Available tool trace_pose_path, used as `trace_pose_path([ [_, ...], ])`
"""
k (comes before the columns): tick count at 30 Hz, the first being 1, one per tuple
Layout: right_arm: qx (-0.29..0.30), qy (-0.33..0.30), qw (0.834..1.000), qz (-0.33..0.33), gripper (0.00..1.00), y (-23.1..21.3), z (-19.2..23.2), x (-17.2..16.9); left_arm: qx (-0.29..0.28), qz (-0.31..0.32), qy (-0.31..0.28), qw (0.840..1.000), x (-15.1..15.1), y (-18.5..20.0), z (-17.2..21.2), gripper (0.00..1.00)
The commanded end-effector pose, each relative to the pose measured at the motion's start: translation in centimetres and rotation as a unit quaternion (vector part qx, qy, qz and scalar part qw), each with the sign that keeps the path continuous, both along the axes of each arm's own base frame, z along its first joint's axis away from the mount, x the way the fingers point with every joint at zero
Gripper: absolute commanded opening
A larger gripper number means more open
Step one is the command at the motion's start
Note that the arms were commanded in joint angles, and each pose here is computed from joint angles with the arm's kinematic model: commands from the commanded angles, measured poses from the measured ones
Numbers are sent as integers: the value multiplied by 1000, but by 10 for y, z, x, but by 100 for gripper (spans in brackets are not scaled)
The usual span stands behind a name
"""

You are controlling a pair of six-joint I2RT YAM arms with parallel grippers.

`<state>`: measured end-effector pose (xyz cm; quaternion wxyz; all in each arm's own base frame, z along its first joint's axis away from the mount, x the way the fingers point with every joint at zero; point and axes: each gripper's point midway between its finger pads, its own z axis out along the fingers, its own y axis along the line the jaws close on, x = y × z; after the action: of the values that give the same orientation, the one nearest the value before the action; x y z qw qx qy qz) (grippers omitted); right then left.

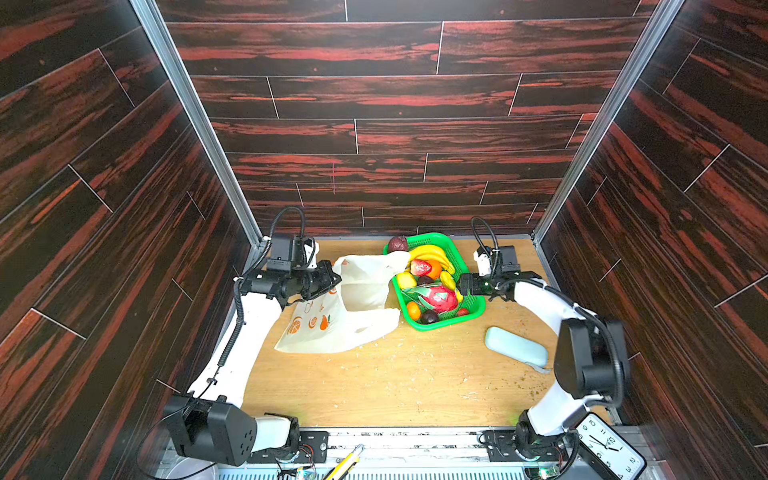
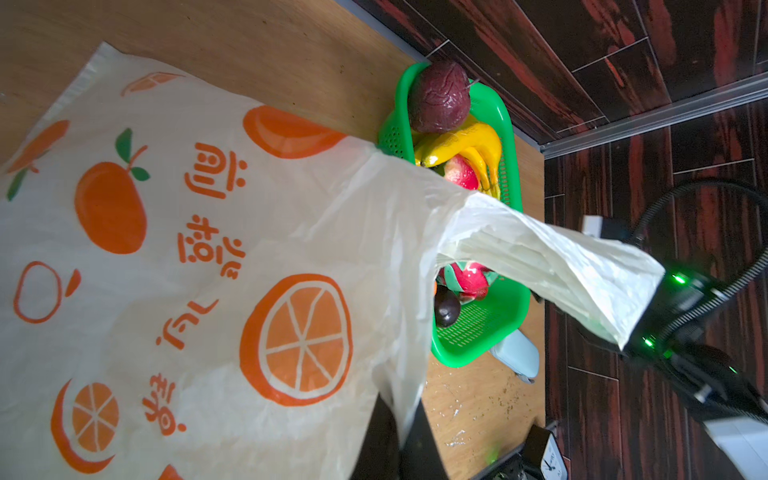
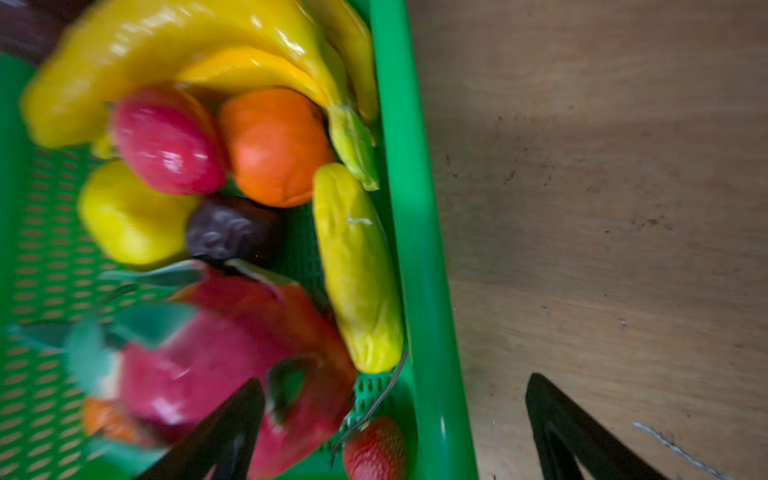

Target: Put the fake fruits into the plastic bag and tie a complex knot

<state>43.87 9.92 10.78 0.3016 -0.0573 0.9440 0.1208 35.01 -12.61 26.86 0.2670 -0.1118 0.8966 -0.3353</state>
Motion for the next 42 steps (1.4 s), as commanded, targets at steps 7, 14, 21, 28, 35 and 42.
trace_pose_path([
  [7,-59,55,995,-65,91,-55,-31,-11,-36,-36,-27,998,-7,-12,24,0],
  [14,-61,63,993,-84,87,-77,-31,-30,-26,-28,-34,999,-5,-8,26,0],
  [21,-77,83,983,-145,85,-115,-32,-59,-17,-33,-39,999,-8,-7,26,0],
  [28,-113,107,971,-179,85,-142,-37,-92,-24,-41,-46,998,-10,-10,31,0],
  [35,-116,115,963,-213,88,-150,-35,-121,-27,-43,-49,998,-9,-11,33,0],
  [42,-107,76,964,-232,89,-152,-19,-130,-28,-52,-52,997,-11,-12,34,0],
])
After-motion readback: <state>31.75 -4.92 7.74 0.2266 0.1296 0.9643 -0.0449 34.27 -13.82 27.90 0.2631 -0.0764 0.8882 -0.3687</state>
